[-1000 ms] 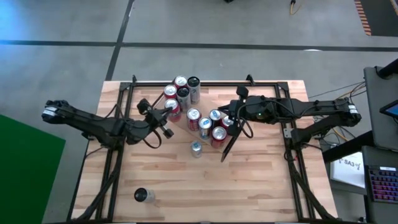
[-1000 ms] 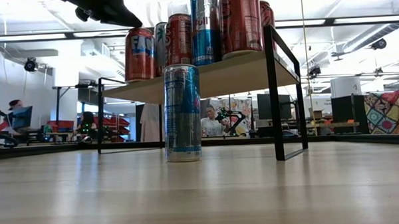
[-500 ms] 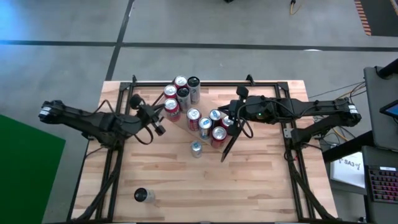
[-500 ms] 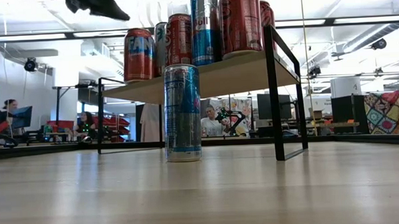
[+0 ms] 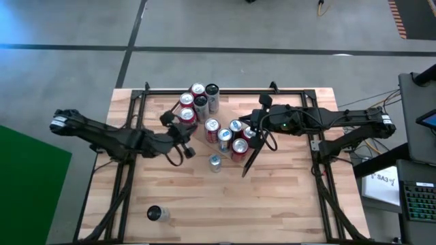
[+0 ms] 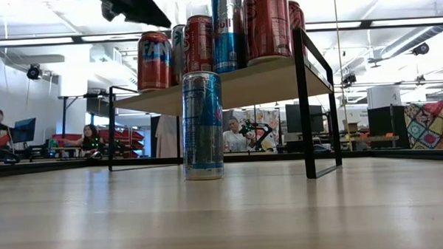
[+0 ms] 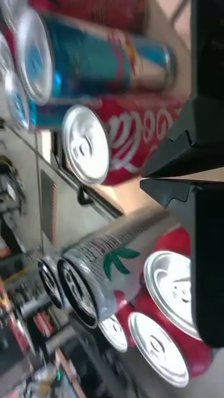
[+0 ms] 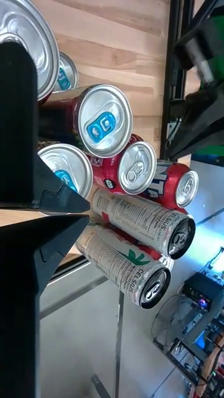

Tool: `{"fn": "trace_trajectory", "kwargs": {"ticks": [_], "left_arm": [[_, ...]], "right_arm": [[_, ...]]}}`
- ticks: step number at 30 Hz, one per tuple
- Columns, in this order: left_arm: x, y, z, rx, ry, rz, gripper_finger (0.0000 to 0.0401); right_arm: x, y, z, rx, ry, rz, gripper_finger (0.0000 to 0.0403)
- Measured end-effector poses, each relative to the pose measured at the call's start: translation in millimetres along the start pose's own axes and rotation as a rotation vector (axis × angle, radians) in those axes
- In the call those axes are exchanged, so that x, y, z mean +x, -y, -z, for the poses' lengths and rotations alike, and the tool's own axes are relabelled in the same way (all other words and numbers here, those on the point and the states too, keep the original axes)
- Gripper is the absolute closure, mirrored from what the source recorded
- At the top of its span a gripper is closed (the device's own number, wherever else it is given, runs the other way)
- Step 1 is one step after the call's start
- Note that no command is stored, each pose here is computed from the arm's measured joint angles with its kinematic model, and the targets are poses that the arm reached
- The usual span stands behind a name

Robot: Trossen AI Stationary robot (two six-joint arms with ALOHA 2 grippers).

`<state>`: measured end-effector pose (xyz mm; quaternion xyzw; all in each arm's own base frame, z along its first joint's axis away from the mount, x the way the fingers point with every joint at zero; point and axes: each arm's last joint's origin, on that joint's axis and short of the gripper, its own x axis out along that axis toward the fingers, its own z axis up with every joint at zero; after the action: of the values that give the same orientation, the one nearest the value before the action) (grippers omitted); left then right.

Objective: Place canned beverage on shelf
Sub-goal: Put the red soda can on the shelf, align with the other red soda cans

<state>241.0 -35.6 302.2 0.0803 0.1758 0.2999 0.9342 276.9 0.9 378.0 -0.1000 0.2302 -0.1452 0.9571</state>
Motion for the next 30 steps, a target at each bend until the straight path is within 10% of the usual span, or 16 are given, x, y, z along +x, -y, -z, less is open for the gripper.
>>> {"fn": "trace_trajectory", "kwargs": {"ticks": [19, 30], "left_arm": [[-5.0, -10.2, 7.7, 0.019, -0.203, -0.181, 0.0401], [-19.6, -21.2, -0.7, 0.019, -0.285, -0.072, 0.0401]], "right_arm": [[0.0, 0.0, 0.1, -0.002, -0.001, 0.000, 0.0394], [0.0, -0.1, 0.1, 0.000, -0.001, 0.000, 0.0394]]}}
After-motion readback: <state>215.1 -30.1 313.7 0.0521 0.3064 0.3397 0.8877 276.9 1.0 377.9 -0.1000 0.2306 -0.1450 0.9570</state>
